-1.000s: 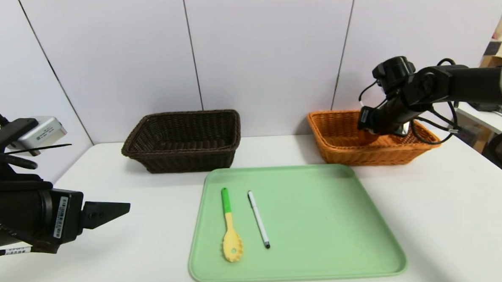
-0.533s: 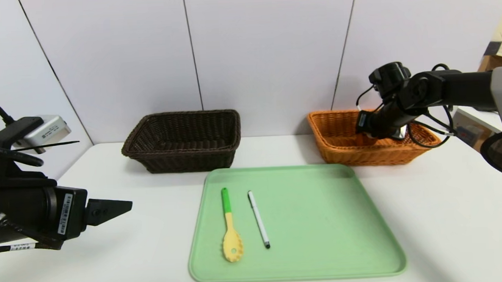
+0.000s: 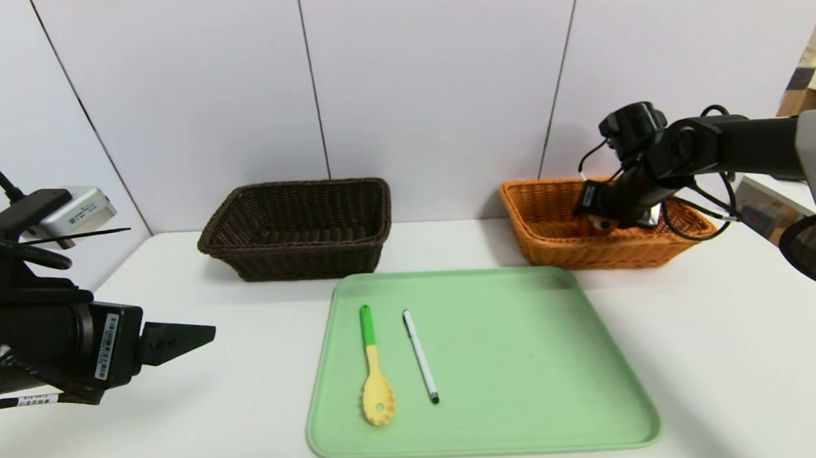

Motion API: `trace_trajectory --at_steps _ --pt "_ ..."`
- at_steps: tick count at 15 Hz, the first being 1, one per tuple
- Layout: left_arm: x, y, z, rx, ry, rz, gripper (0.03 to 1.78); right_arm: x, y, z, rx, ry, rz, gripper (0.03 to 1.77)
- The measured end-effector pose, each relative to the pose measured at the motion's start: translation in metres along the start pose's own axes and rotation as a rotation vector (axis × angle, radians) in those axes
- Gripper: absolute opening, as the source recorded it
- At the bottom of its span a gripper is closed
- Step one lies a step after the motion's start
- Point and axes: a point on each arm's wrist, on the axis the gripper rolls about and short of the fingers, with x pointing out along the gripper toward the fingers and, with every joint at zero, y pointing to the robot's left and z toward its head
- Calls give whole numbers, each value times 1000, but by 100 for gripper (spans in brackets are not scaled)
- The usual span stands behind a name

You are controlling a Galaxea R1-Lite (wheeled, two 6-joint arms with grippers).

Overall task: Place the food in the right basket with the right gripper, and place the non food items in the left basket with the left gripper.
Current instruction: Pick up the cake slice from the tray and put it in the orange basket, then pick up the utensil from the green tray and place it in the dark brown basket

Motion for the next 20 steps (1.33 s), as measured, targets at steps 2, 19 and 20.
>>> trace_trajectory --at_steps 2,19,20 --pt "0 0 0 -1 0 0 169 -1 0 0 -1 -1 0 138" --pt "-8 0 14 56 -62 39 169 -150 16 18 -253 -210 139 167" --pt "-9 0 15 63 -65 39 169 -167 13 16 -325 -220 141 168"
